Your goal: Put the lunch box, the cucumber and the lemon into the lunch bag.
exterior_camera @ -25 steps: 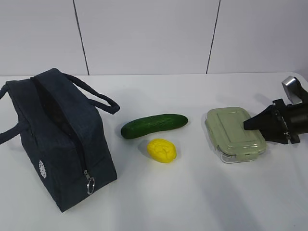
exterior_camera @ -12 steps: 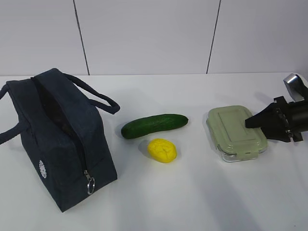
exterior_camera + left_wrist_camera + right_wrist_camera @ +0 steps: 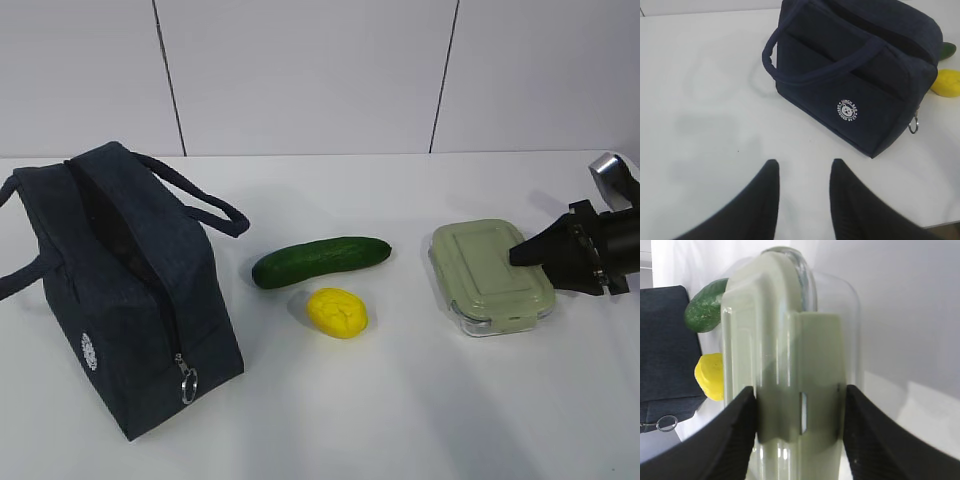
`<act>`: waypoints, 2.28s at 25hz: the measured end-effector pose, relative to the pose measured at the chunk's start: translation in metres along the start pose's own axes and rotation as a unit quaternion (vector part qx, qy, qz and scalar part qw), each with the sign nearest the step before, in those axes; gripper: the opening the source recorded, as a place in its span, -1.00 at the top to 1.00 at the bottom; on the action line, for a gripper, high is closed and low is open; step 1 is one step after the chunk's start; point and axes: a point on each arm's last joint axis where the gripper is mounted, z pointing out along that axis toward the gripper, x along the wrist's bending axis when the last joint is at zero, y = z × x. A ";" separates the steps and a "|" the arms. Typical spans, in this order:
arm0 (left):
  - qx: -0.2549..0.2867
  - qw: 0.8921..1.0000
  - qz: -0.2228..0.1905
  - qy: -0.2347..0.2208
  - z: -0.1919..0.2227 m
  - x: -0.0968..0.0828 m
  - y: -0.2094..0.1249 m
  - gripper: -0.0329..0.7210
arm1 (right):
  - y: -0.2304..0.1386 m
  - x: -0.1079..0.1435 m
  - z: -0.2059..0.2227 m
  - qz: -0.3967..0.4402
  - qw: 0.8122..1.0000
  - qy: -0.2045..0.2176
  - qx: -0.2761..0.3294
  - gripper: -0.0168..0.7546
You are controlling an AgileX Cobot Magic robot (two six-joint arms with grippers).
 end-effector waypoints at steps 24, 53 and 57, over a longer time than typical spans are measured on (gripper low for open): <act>0.000 1.000 0.000 0.000 0.000 0.000 0.000 0.27 | 0.000 0.000 0.000 0.005 1.000 0.000 0.000 0.02; 0.000 1.000 0.000 0.001 0.000 0.000 0.000 0.27 | 0.002 0.035 0.010 -0.005 1.000 0.001 0.016 0.02; 0.000 1.000 0.000 0.001 0.000 0.000 0.000 0.27 | 0.005 0.048 0.001 -0.007 1.000 -0.002 0.006 0.02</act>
